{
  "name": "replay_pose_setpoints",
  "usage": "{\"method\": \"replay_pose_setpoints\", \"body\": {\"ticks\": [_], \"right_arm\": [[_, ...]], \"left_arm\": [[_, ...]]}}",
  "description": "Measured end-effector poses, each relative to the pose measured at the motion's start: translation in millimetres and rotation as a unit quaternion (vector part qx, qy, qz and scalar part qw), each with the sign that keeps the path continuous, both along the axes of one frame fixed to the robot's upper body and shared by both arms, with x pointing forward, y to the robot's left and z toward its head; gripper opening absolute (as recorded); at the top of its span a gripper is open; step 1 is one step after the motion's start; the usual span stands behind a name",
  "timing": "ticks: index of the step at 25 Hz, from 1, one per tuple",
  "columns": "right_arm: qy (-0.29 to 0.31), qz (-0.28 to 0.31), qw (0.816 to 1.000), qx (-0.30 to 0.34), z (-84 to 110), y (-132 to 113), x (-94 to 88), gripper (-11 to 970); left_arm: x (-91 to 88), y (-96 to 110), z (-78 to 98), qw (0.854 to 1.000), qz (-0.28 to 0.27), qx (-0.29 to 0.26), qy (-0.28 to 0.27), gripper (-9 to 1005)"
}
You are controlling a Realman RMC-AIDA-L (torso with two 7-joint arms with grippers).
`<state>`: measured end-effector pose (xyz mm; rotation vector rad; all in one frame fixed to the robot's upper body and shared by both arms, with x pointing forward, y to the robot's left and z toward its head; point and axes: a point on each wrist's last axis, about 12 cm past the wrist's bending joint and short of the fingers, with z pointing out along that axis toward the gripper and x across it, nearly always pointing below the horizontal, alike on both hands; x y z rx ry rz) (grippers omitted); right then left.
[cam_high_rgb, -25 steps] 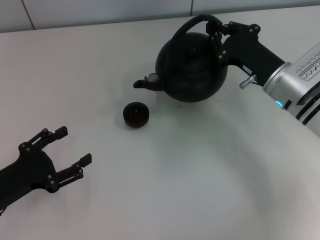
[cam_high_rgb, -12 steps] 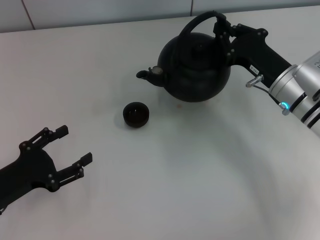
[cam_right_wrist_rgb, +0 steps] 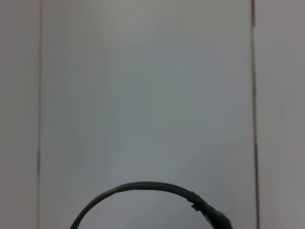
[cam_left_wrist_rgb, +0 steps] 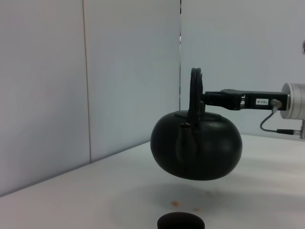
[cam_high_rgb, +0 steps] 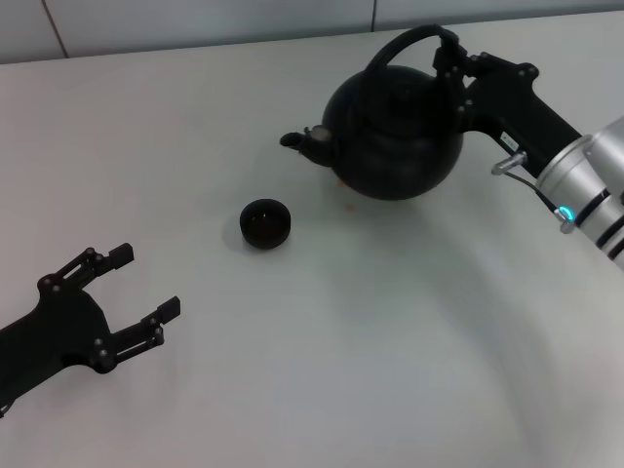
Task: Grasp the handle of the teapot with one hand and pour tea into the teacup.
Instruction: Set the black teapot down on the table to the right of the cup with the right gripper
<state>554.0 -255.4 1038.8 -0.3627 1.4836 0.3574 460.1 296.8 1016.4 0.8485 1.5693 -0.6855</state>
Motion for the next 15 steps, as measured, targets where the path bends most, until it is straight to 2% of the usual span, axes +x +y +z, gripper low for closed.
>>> {"method": "replay_pose_setpoints", "body": {"ticks": [7, 15], "right_arm": [[0.007, -0.038, 0.999, 0.009, -5.9, -17, -9.4, 74], [0.024, -0.044, 0.999, -0.001, -9.6, -17, -6.7, 74]], "left_arm": [[-0.2, 0, -0.2, 1.000, 0.000, -0.001, 0.001, 859], [0.7, -1, 0.1, 1.000, -0.001, -0.001, 0.000, 859]]}}
